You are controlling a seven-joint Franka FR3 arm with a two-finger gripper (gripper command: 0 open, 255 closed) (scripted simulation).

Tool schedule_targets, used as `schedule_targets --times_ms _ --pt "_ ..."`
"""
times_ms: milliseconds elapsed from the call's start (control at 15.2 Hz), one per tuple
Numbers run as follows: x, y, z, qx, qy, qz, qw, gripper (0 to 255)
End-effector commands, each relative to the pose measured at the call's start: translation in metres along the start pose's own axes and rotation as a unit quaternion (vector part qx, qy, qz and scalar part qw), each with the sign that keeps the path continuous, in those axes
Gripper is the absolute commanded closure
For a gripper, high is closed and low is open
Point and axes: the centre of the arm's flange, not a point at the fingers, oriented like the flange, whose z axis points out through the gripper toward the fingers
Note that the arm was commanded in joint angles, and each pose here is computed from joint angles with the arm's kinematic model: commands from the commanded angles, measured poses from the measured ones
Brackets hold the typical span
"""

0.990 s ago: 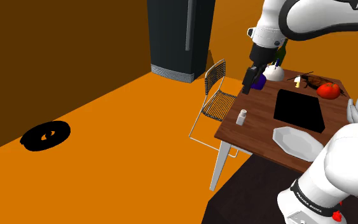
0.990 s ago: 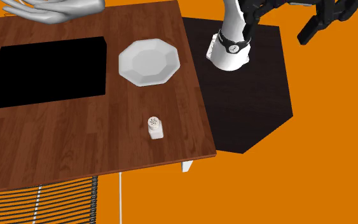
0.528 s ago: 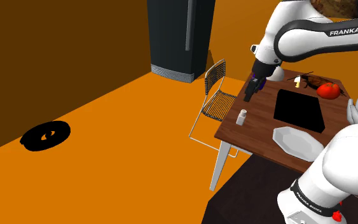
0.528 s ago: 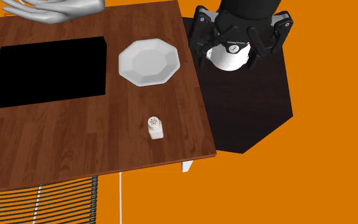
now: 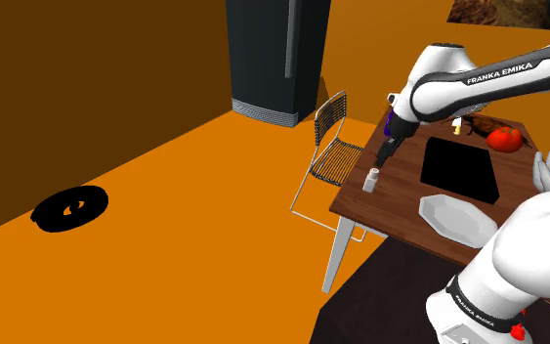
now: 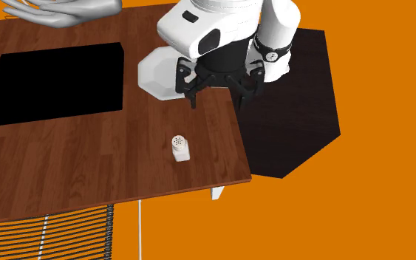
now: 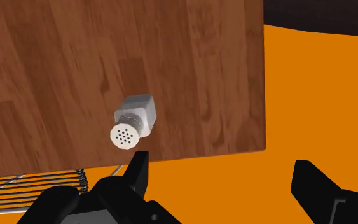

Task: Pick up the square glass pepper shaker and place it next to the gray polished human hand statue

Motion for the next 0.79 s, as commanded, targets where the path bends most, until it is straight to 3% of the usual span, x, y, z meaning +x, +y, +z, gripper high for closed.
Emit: schedule_targets --times_ms 0,528,726 --pt "-0.003 0.019 0.019 0.004 0.007 0.002 1.0000 0" --pt "-0.012 0.091 0.102 0.022 0.029 0.010 0.9993 0" --pt "-0.012 0.096 0.119 0.023 0.031 0.011 0.9992 0"
